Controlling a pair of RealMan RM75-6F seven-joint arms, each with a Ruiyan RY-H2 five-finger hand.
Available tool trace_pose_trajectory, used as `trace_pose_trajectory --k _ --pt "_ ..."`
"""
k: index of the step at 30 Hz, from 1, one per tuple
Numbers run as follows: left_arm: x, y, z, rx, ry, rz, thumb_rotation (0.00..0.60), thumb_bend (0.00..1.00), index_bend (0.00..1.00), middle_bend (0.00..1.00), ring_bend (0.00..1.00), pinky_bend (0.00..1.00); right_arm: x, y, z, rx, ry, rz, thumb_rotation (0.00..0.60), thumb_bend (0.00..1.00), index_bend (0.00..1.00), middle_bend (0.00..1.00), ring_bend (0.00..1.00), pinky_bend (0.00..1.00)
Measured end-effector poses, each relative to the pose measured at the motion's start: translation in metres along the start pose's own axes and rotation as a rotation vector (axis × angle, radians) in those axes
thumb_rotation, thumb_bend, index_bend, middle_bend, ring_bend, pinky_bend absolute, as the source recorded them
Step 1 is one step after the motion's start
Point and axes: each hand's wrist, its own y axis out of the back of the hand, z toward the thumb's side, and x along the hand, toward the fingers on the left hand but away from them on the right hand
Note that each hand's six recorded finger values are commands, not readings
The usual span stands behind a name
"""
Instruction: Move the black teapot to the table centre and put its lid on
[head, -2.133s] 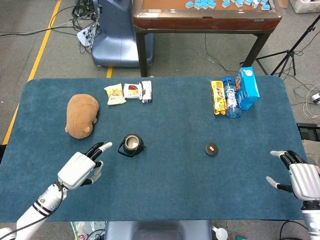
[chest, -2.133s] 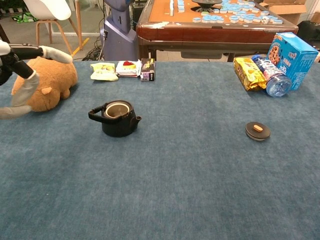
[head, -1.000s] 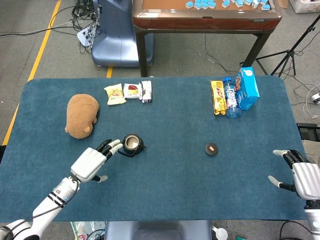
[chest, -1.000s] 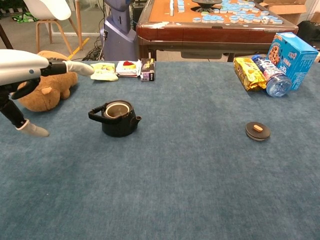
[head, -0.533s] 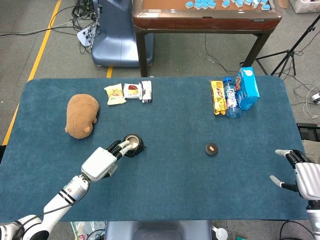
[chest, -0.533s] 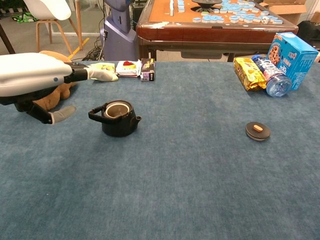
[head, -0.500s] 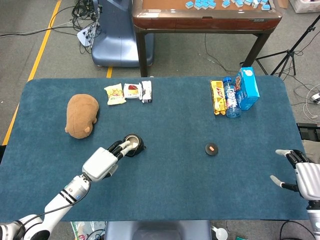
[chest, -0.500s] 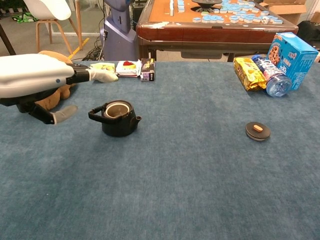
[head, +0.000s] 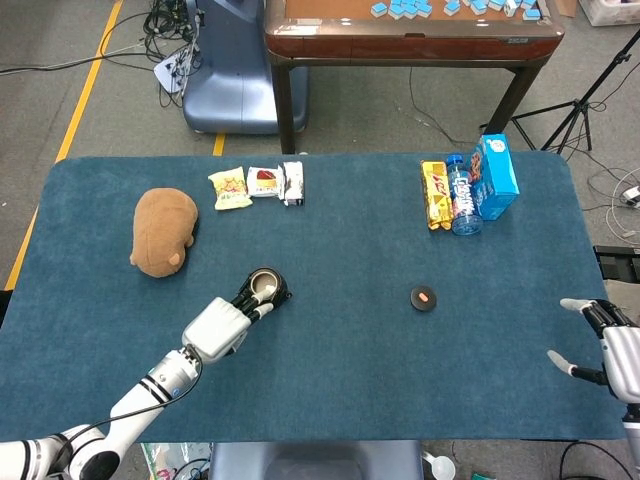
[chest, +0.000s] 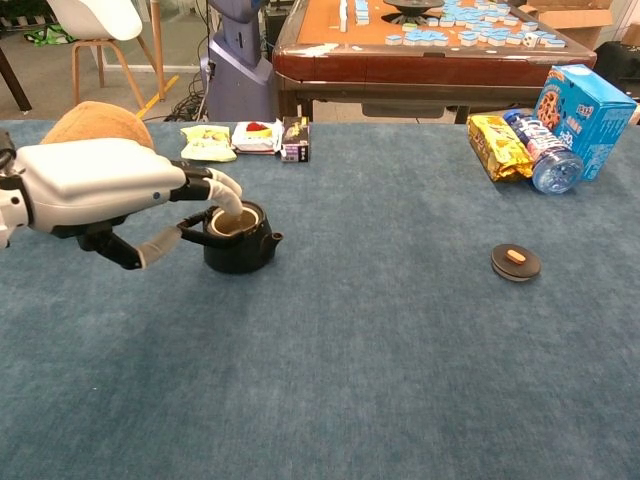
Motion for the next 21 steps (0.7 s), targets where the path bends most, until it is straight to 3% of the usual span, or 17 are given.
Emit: trace_pose_trajectory --k 21 --pt "0.022 -0.004 -0.002 0.015 0.045 -0.026 0.6 0.7 0.23 0.18 0.17 0.7 0.001 0.001 0.0 -0.003 0.004 0.002 0.6 0.0 0.3 0.33 0.23 0.43"
